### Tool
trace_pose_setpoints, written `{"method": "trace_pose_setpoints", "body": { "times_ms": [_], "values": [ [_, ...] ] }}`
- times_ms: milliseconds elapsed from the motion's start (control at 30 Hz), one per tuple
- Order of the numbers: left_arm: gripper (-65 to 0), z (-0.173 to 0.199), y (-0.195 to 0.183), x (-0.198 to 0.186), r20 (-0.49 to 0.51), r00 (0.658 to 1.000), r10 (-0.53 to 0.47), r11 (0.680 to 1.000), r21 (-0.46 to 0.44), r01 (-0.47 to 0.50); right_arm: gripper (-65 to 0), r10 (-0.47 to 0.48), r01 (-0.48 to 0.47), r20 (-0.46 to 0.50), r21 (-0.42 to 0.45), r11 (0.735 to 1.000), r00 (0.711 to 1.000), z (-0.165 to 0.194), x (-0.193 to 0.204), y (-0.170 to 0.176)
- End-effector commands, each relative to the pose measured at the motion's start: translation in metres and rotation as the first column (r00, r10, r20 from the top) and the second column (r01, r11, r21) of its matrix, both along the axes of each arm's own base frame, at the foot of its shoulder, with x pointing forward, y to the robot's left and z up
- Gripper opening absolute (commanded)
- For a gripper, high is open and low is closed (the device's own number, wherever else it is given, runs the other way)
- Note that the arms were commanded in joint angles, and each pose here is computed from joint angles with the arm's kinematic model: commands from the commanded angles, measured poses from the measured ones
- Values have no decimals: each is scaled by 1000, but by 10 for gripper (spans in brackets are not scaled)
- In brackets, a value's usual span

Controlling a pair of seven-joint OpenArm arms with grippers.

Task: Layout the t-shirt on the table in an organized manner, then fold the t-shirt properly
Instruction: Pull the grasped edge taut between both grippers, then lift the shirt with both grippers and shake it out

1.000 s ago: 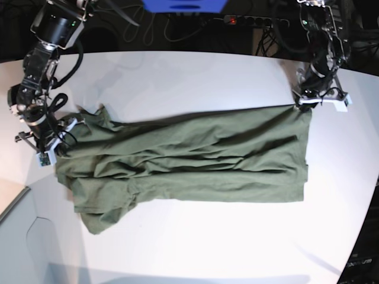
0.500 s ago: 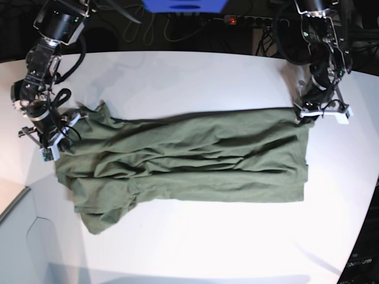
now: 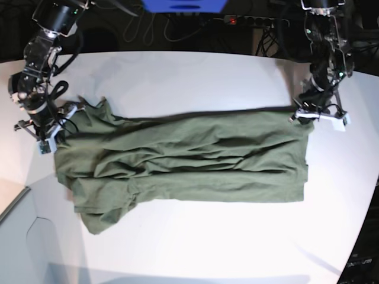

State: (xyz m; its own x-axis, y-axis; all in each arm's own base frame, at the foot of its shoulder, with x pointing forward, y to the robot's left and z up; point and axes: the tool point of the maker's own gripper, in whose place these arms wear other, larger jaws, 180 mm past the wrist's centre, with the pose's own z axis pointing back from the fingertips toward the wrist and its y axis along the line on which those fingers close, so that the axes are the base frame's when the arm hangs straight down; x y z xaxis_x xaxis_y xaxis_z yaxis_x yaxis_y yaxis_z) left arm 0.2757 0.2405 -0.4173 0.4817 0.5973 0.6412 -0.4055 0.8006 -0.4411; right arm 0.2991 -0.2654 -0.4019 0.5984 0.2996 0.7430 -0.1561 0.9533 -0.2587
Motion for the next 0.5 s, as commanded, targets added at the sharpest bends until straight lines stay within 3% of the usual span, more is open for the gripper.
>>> {"method": "trace_pose_setpoints", "body": {
  "times_ms": [0, 167, 467],
  "values": [
    [-649, 26, 6, 8, 78, 997, -6, 999, 33, 4, -650, 3, -1, 78, -26, 1000, 997, 24, 9, -5],
    [-649, 83, 27, -4, 201, 979, 30, 993, 108, -53, -650, 25, -16, 98, -99, 995, 995, 44, -13, -7],
    [-648, 95, 38, -6, 231, 971, 57, 988, 125, -87, -650, 54, -27, 152, -170, 985, 987, 75, -21, -4]
  ]
}}
